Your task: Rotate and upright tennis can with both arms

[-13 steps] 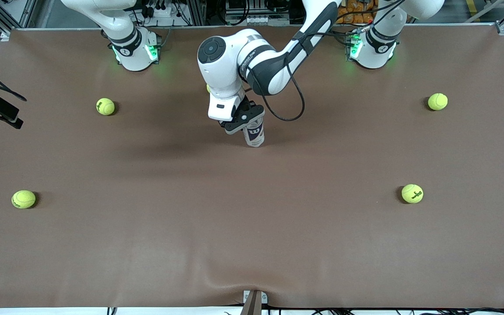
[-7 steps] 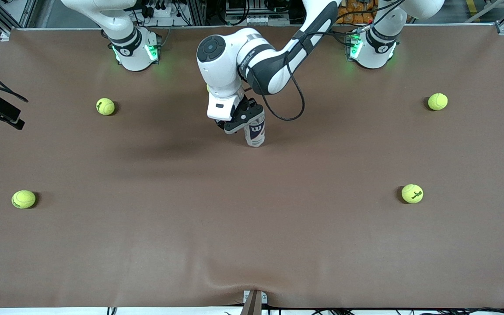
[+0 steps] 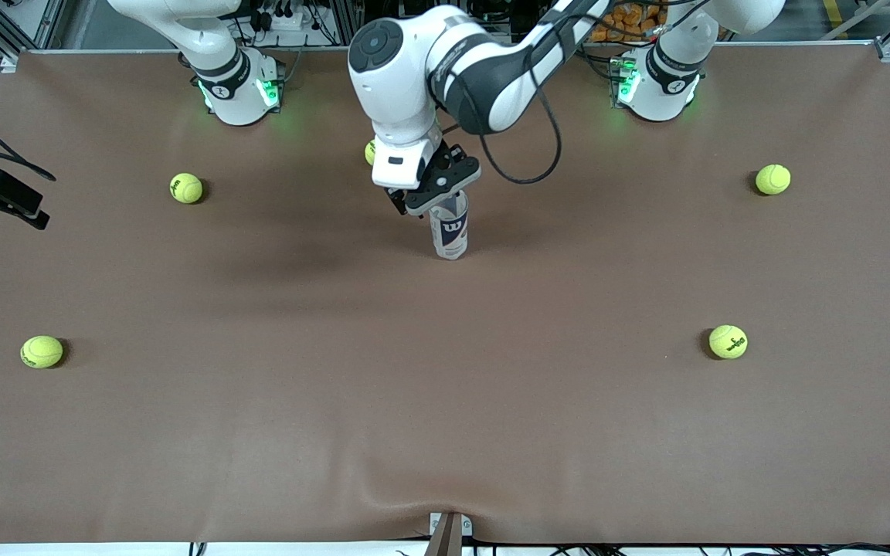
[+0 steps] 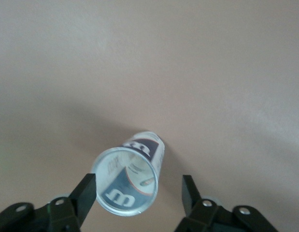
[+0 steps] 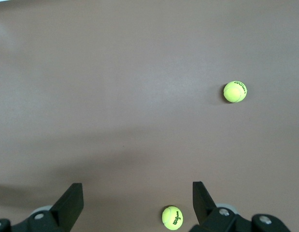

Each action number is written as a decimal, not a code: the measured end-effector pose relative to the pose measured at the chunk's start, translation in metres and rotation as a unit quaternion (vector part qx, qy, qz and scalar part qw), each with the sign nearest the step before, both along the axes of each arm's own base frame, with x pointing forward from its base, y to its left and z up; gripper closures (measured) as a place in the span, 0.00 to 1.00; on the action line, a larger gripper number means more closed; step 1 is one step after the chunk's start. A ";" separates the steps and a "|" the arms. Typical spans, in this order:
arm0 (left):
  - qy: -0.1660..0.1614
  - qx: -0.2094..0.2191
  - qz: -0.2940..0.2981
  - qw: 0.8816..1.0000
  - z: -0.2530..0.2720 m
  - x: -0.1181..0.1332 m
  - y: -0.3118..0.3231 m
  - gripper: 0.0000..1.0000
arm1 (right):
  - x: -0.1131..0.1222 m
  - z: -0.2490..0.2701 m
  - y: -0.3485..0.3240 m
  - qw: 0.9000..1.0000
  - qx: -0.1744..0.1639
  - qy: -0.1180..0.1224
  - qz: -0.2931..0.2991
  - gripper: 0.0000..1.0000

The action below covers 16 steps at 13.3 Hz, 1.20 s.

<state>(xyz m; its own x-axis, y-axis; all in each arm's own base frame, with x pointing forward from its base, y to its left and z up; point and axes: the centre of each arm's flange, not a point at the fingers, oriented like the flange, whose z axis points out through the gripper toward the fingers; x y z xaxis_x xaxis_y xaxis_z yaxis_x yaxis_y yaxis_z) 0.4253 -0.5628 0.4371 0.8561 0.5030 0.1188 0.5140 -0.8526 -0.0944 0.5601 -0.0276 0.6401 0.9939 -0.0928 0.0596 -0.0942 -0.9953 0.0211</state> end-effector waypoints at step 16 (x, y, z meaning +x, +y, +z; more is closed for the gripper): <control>0.032 0.000 -0.068 0.997 0.073 0.191 0.278 0.00 | -0.001 -0.002 0.004 1.000 0.001 0.007 0.002 0.00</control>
